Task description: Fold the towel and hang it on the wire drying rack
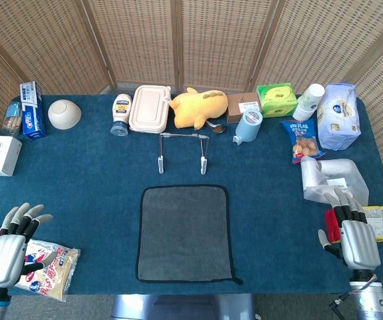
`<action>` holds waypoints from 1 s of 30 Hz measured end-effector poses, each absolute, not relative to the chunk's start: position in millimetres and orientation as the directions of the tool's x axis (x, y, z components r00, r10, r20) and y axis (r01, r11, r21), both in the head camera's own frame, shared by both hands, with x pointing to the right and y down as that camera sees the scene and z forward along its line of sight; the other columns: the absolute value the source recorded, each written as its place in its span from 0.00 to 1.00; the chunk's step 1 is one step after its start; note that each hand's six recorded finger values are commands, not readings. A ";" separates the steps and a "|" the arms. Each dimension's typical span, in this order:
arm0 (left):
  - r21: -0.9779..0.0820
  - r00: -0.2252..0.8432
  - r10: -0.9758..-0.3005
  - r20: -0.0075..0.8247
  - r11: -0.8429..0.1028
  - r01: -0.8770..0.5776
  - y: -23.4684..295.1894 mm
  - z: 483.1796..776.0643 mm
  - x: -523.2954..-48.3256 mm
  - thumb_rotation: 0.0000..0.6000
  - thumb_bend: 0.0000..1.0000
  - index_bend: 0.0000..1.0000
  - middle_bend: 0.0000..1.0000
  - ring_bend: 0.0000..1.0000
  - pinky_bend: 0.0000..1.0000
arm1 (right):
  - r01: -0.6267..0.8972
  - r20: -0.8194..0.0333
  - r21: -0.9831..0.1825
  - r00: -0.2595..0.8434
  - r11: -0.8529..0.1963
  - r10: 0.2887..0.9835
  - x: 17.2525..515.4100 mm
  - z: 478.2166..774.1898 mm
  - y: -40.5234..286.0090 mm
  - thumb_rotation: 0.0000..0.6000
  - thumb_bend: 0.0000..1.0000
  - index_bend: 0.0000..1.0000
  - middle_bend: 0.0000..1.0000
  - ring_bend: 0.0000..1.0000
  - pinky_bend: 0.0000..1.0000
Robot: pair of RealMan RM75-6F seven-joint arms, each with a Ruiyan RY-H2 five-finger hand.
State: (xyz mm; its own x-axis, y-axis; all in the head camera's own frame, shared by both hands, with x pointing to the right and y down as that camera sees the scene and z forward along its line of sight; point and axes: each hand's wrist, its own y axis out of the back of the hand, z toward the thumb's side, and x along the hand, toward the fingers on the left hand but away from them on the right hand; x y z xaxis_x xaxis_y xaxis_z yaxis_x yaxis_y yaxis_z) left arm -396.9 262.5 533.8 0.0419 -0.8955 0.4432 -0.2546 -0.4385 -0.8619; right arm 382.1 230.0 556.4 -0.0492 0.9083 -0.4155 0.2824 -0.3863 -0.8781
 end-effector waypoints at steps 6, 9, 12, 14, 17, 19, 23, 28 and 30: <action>-0.855 0.046 -0.888 0.457 -0.453 -0.253 263.1 537.0 -397.4 1.00 0.10 0.26 0.17 0.06 0.00 | 0.280 -0.417 -0.878 -0.046 -0.389 0.908 379.6 556.9 229.4 1.00 0.35 0.12 0.04 0.00 0.00; -0.853 0.053 -0.887 0.458 -0.455 -0.254 262.9 536.6 -396.6 1.00 0.10 0.26 0.17 0.06 0.00 | 0.282 -0.416 -0.877 -0.043 -0.389 0.908 378.2 556.6 229.6 1.00 0.35 0.12 0.04 0.00 0.00; -0.853 0.060 -0.888 0.456 -0.455 -0.256 262.4 534.9 -396.7 1.00 0.10 0.26 0.17 0.06 0.00 | 0.281 -0.413 -0.879 -0.041 -0.386 0.910 377.8 555.6 230.2 1.00 0.35 0.12 0.04 0.00 0.00; -0.852 0.062 -0.889 0.455 -0.454 -0.259 261.9 533.8 -396.9 1.00 0.10 0.26 0.17 0.06 0.00 | 0.280 -0.409 -0.881 -0.043 -0.382 0.911 378.2 554.3 230.6 1.00 0.35 0.12 0.04 0.00 0.00; -0.850 0.068 -0.888 0.456 -0.456 -0.264 261.4 533.8 -396.3 1.00 0.10 0.26 0.17 0.06 0.00 | 0.283 -0.404 -0.883 -0.050 -0.375 0.913 379.7 552.1 231.9 1.00 0.35 0.12 0.04 0.00 0.00; -0.845 0.075 -0.884 0.462 -0.464 -0.266 261.4 535.3 -394.9 1.00 0.10 0.26 0.17 0.06 0.00 | 0.281 -0.405 -0.884 -0.056 -0.375 0.913 381.3 551.3 233.0 1.00 0.35 0.12 0.04 0.00 0.00; -0.825 0.102 -0.866 0.489 -0.497 -0.269 259.8 541.1 -389.1 1.00 0.10 0.27 0.17 0.06 0.00 | 0.279 -0.405 -0.885 -0.063 -0.373 0.912 382.5 550.3 232.8 1.00 0.35 0.12 0.04 0.00 0.00; -0.799 0.165 -0.844 0.510 -0.536 -0.273 253.1 548.7 -376.1 1.00 0.10 0.28 0.16 0.05 0.00 | 0.272 -0.406 -0.887 -0.080 -0.372 0.910 386.0 548.8 235.3 1.00 0.35 0.12 0.04 0.00 0.00; -0.778 0.203 -0.825 0.528 -0.566 -0.274 250.5 553.7 -367.6 1.00 0.10 0.29 0.16 0.05 0.00 | 0.271 -0.403 -0.890 -0.090 -0.367 0.911 387.8 547.0 236.6 1.00 0.35 0.12 0.04 0.00 0.00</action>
